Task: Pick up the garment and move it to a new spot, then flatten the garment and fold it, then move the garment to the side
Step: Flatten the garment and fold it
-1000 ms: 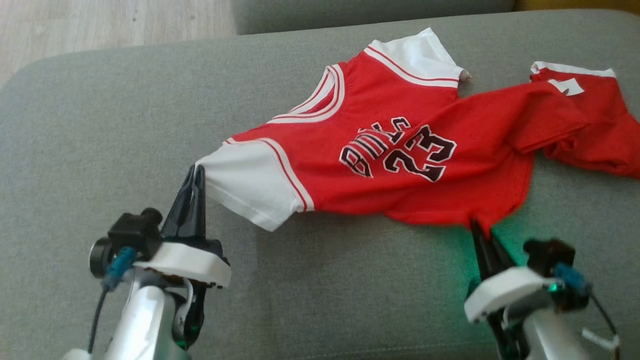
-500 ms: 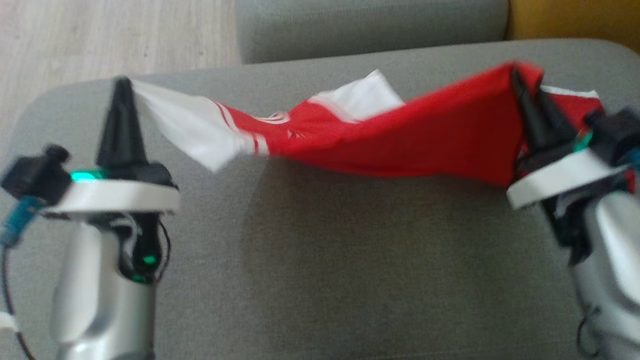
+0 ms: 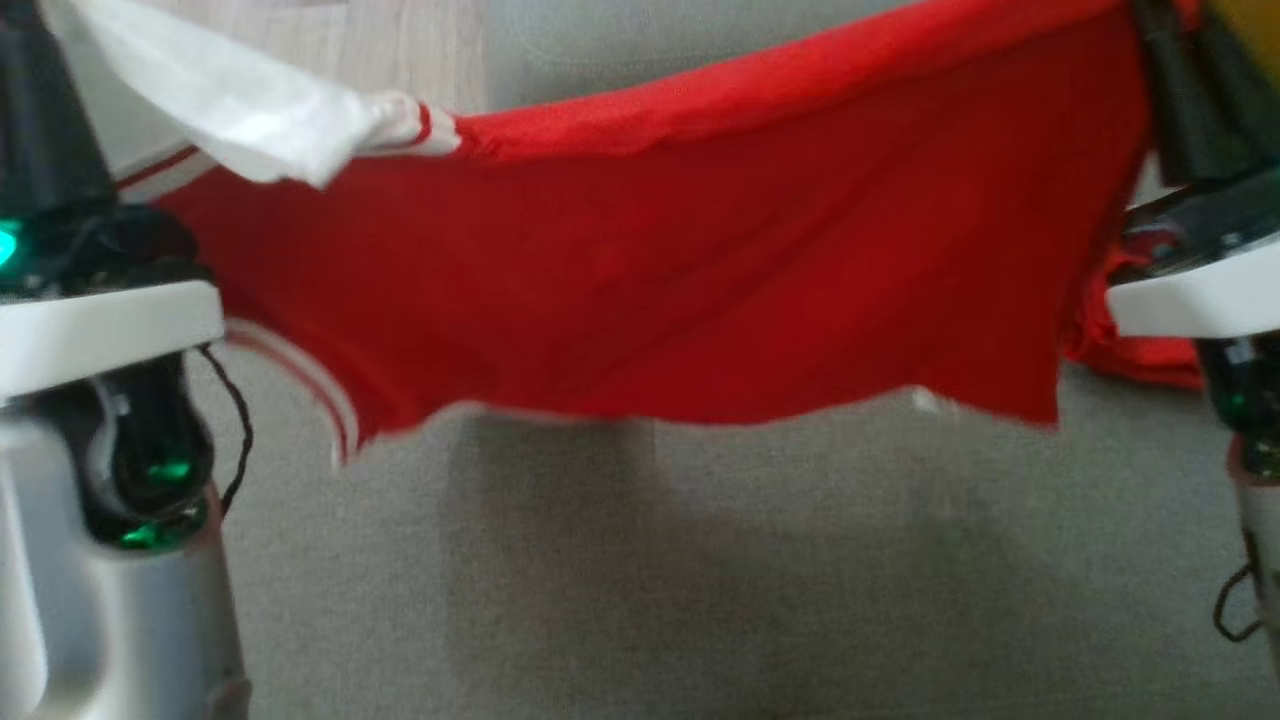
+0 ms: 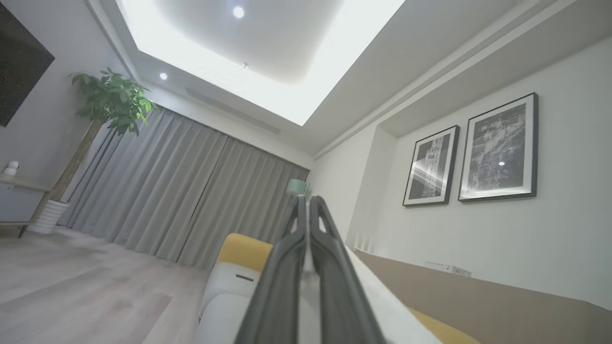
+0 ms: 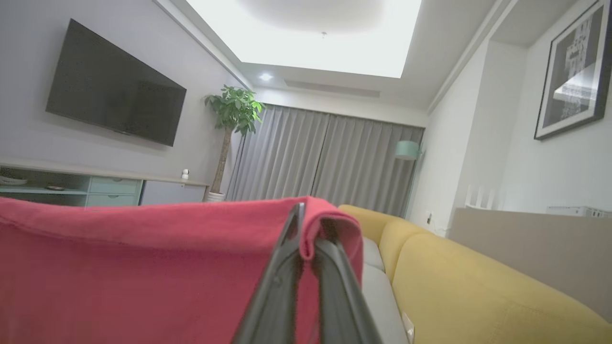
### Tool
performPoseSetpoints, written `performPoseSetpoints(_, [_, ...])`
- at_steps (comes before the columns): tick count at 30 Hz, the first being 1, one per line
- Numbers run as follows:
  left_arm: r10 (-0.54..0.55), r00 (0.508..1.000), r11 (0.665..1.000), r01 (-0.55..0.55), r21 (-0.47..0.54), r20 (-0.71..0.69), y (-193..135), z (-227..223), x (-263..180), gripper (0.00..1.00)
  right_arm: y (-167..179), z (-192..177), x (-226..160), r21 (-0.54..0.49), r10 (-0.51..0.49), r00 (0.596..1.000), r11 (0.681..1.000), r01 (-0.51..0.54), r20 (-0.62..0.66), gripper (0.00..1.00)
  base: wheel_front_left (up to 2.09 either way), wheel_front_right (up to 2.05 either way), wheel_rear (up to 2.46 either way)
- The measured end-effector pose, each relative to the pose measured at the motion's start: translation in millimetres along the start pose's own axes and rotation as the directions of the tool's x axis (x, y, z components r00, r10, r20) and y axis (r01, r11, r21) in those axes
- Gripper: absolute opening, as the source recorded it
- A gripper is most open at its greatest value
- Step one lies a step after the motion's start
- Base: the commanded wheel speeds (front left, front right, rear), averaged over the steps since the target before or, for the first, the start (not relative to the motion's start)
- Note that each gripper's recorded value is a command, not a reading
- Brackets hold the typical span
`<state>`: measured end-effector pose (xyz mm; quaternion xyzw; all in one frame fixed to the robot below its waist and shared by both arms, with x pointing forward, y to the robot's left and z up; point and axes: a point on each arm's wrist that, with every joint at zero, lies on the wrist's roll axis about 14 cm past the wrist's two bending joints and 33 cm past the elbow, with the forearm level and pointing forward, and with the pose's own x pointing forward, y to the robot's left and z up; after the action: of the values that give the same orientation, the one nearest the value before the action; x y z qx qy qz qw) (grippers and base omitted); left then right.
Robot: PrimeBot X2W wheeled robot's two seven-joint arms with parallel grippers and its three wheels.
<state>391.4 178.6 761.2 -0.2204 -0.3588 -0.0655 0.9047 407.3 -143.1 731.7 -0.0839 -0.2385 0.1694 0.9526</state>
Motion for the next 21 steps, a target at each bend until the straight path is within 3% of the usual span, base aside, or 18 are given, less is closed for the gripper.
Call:
performPoseSetpoints(4, [-0.015,1.000,1.000,0.015,-0.002,-0.007,-6,6,5,0.00,-6,-5,3,-0.001,-0.019,0.999,1.000,0.019,-0.027,0.00,0.00,0.00,0.00])
performPoseSetpoints(10, [-0.007,0.984,1.000,0.012,0.027,-0.175,17,-52,34,0.00,-12,-58,26,0.027,-0.029,0.987,0.999,0.033,-0.158,0.00,0.00,0.00,0.00])
performPoseSetpoints(18, [-0.038,0.955,0.977,0.096,0.188,-0.294,56,-135,124,0.00,-50,-118,124,-0.037,-0.037,0.978,0.999,0.030,-0.207,0.00,0.00,0.00,0.00])
performPoseSetpoints(21, [-0.029,0.964,0.967,0.094,0.238,-0.266,72,-154,167,0.00,-69,-123,172,-0.067,-0.057,0.992,0.997,0.050,-0.110,0.00,0.00,0.00,0.00])
